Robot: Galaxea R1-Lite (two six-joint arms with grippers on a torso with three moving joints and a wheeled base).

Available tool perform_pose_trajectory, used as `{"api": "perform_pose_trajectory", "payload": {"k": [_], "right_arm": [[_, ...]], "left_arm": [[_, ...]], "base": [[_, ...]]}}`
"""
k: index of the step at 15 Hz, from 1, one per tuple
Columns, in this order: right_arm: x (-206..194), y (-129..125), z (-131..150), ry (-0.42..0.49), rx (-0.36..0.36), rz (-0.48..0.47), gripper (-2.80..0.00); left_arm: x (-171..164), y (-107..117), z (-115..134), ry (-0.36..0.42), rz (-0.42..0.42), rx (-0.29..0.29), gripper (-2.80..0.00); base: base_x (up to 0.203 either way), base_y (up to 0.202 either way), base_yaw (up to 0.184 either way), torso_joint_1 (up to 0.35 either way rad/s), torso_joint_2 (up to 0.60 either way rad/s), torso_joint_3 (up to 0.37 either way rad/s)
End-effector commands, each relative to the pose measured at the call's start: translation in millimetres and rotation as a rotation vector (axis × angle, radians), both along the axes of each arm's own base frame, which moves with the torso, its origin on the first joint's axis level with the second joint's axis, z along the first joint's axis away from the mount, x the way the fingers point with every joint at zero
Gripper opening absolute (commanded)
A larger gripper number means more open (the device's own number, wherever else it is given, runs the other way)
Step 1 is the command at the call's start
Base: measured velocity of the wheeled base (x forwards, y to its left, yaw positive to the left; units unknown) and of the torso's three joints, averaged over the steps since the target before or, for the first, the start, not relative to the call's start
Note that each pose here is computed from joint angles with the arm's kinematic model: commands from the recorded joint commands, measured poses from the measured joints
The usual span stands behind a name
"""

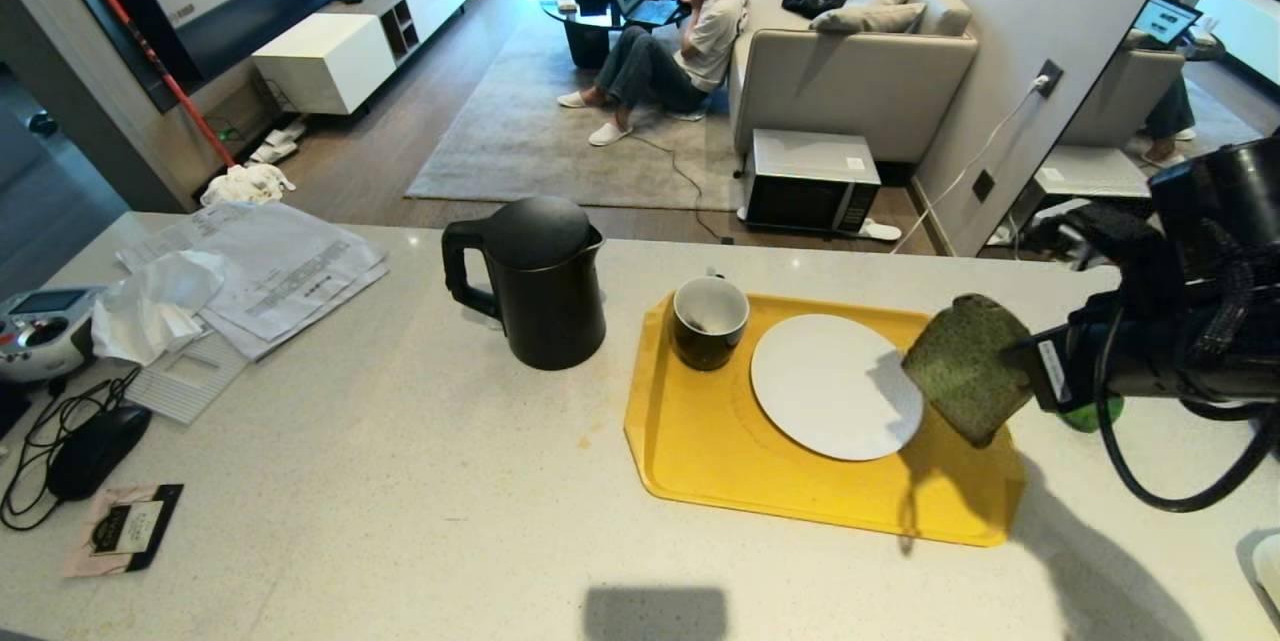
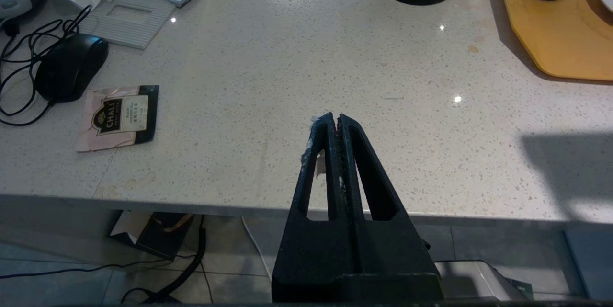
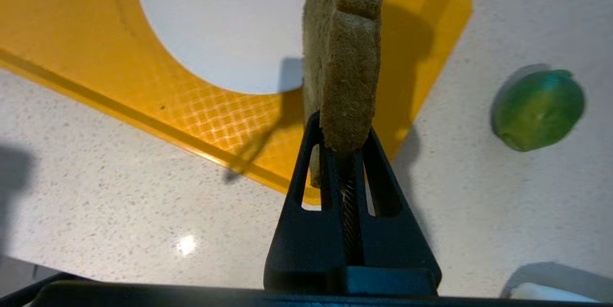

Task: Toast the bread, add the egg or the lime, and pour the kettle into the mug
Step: Put the baked bread on a plate

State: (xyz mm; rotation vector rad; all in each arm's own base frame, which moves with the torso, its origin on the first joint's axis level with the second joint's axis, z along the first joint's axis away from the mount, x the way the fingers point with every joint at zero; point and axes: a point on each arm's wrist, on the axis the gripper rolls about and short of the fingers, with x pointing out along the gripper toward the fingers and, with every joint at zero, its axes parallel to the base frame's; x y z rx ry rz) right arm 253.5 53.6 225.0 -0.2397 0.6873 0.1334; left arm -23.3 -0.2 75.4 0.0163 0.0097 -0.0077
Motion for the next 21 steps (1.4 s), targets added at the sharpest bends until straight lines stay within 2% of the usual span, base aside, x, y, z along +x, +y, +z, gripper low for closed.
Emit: {"api": "perform_pose_trajectory", "payload": {"k": [1,8,11,18,21], "right_arm": [[11.1,14.0,-17.8,0.073,0.012,0.033,-2.8],[21.9,48.5,-27.6,0.119,0.07,0.132,-2.8],[31.8,67.0,-33.9,0.141,0.099,0.142,-2.8],[59.5,79.7,-29.8,0.109,0.114,0.143,-2.8],[65.4,82.2,-30.5,0.141,0.141,0.106,-2.8]], "left_arm": [[0.0,0.0,0.0,-0.001,0.0,0.0,-2.8],[0.0,0.0,0.0,-0.001,0.0,0.0,-2.8],[0.0,0.0,0.0,-0.001,0.0,0.0,-2.8],[0.0,0.0,0.0,-0.001,0.0,0.0,-2.8],[0.0,0.0,0.0,-0.001,0.0,0.0,-2.8]], "base": [[0.0,0.0,0.0,0.0,0.0,0.0],[0.0,0.0,0.0,0.0,0.0,0.0],[0.0,0.0,0.0,0.0,0.0,0.0],[0.0,0.0,0.0,0.0,0.0,0.0],[0.0,0.0,0.0,0.0,0.0,0.0]]}}
